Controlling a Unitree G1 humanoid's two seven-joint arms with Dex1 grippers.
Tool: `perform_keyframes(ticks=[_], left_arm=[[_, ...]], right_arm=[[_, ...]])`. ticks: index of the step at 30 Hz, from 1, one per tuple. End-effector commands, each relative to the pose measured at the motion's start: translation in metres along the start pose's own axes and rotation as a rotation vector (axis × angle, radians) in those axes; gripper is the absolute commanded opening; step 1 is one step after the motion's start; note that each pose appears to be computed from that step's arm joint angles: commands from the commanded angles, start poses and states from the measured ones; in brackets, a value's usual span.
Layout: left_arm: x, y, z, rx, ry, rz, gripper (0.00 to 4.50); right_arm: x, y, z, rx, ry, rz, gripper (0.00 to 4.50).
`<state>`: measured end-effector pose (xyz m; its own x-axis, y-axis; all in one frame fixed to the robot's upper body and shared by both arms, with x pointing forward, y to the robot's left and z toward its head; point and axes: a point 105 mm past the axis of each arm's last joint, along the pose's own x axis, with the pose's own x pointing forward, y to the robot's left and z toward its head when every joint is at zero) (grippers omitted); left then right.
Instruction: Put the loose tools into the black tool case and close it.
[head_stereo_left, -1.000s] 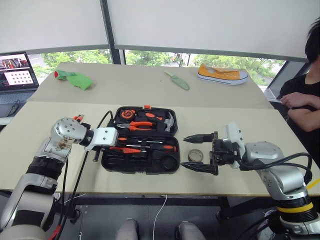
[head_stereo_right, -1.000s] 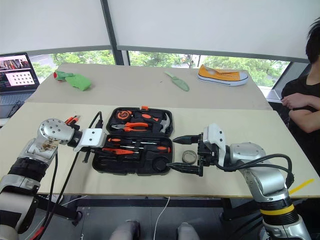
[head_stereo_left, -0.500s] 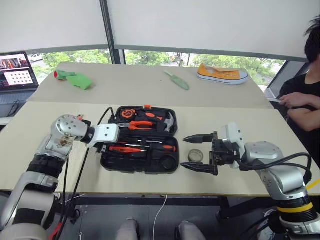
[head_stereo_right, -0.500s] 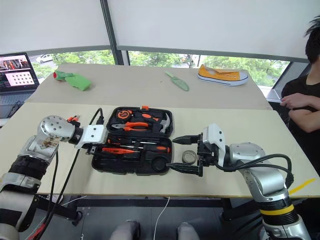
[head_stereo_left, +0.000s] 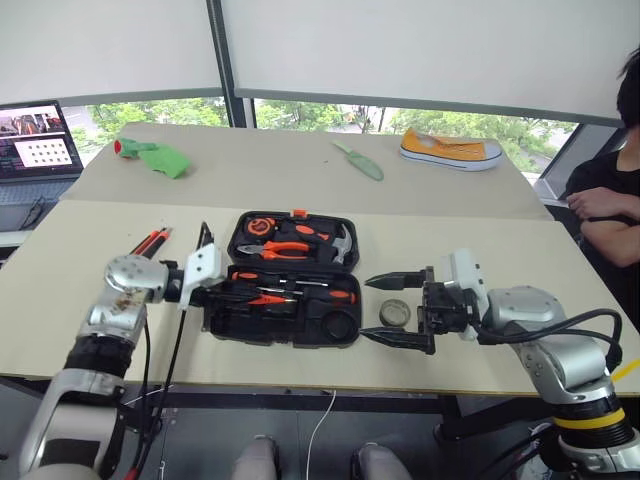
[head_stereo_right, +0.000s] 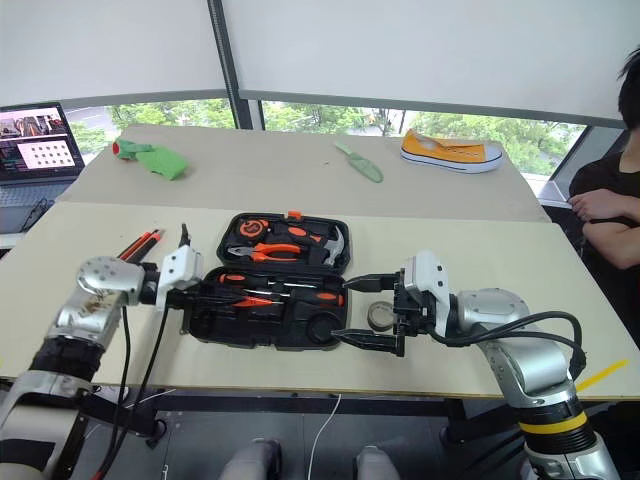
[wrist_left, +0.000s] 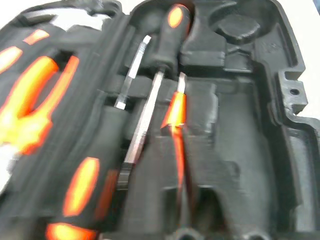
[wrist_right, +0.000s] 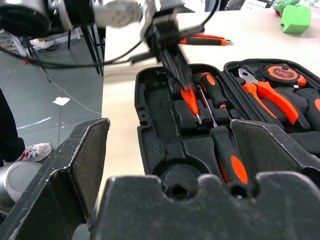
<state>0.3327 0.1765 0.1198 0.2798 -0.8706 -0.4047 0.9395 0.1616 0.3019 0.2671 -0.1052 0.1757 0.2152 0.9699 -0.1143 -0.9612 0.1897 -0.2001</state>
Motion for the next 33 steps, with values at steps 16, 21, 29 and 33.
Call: perform_keyframes(ticks=[16,21,29,33], left_arm=[[0.005,0.006,-0.023,0.005,0.087,0.065,0.11],[-0.054,0.017,0.015,-0.075,-0.275,0.385,1.16],[-0.183,-0.043,-0.045,-0.314,-0.153,1.055,4.11],[-0.244,-0.084,-0.077,-0.434,-0.035,1.386,4.46]], right_arm=[[-0.001,0.007,0.007,-0.013,-0.021,0.004,4.5],[-0.005,-0.006,0.015,-0.077,-0.141,-0.109,4.5],[-0.011,-0.004,0.015,-0.19,-0.3,-0.219,4.5],[-0.011,0.0,0.007,-0.234,-0.309,-0.25,4.5]])
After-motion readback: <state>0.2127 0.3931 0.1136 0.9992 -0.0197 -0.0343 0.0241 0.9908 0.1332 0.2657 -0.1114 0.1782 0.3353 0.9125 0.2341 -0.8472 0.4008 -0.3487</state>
